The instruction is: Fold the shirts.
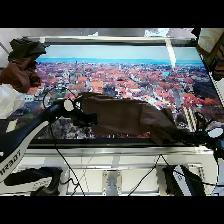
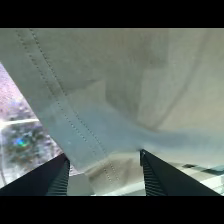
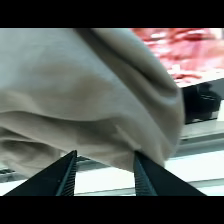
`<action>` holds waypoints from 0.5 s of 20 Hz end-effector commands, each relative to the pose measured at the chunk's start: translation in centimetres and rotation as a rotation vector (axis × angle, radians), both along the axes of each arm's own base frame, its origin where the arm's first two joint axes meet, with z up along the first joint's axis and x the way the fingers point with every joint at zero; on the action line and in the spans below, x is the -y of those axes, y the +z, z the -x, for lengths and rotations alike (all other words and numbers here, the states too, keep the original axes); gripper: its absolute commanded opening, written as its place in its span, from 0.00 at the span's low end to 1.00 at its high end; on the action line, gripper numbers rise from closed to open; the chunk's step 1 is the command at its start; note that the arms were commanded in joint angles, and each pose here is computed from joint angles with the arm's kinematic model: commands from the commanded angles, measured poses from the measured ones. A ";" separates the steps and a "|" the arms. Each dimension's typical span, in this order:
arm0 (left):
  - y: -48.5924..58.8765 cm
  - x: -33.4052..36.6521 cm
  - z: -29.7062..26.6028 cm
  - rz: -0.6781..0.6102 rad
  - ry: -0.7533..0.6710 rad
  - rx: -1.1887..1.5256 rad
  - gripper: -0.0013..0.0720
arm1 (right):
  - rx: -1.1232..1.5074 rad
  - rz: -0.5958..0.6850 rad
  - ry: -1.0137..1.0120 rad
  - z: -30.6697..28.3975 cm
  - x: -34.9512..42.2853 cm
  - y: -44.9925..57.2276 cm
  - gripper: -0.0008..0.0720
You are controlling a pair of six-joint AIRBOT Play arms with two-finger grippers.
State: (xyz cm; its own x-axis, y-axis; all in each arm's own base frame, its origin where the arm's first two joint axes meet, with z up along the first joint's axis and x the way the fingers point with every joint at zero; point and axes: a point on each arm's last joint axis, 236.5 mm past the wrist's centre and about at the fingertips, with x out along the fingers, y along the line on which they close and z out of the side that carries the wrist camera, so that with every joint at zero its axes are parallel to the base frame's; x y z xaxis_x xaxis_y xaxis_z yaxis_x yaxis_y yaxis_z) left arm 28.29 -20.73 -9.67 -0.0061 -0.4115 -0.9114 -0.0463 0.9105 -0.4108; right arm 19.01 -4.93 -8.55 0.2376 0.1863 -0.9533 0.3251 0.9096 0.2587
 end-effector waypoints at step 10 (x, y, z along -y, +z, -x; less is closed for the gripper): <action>-0.5 -0.1 0.8 -0.006 -0.027 -0.032 0.71 | 0.033 0.119 -0.017 -0.8 2.8 -0.2 0.56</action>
